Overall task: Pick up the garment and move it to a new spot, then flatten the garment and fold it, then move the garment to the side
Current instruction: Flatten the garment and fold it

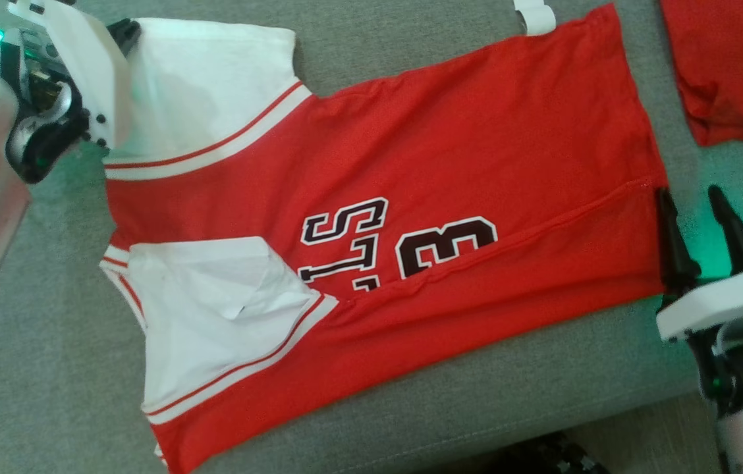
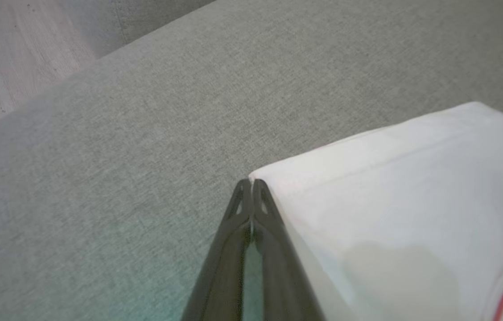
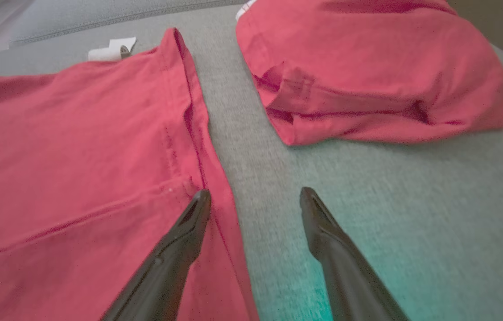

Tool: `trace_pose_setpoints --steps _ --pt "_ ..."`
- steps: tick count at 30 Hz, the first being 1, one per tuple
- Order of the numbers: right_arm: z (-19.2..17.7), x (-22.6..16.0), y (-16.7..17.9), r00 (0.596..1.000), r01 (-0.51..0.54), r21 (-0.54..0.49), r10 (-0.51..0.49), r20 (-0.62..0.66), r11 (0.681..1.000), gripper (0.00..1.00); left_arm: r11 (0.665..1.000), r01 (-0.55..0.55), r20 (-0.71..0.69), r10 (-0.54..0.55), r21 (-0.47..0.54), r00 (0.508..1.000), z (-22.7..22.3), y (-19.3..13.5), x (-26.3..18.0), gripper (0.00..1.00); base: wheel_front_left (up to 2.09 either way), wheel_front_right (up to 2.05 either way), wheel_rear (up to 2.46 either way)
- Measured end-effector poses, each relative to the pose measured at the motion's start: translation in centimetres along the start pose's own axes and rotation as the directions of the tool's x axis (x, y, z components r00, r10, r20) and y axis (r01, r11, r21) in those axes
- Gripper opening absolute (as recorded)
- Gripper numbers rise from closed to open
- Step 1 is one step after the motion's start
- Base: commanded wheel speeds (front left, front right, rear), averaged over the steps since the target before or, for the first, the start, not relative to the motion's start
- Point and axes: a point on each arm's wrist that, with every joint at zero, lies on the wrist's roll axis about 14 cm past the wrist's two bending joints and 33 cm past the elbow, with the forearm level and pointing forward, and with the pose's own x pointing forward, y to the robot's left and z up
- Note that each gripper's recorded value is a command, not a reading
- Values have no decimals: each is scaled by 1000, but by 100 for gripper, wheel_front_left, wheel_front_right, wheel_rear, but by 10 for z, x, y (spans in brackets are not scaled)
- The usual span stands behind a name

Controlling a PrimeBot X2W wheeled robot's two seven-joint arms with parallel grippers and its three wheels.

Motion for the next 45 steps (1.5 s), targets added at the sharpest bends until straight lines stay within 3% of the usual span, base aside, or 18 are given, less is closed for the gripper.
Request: trace_pose_setpoints --steps 6,11,25,26,30,31,32,38,45 --pt "43 24 18 994 -73 -39 75 78 997 100 1000 8 58 -9 12 998 6 -5 -12 0 0 0 0" --pt "70 51 47 983 -173 -92 178 49 981 100 1000 4 90 -6 29 996 11 -6 -23 0 0 0 0" --pt "75 104 72 971 -233 -165 222 -87 958 99 999 -4 104 -1 47 995 10 -1 -34 0 0 0 0" --pt "74 105 73 970 -236 -166 223 -94 957 82 999 -6 102 1 46 995 9 0 -34 0 0 0 0" --pt "74 111 78 968 -245 -174 231 -96 954 36 999 -15 104 11 46 994 11 5 -36 0 0 0 0" --pt "76 113 79 968 -246 -180 233 -93 952 14 999 -18 107 13 46 994 12 6 -37 0 0 0 0" --pt "77 114 80 968 -248 -186 235 -90 951 0 999 -20 111 14 46 994 12 7 -38 0 0 0 0" --pt "89 120 82 969 -248 -202 245 -38 948 0 998 -40 166 31 48 986 16 13 -39 0 0 0 0" --pt "141 120 83 953 -230 -191 261 157 954 0 988 -126 416 77 91 906 81 30 -70 0 0 0 0"
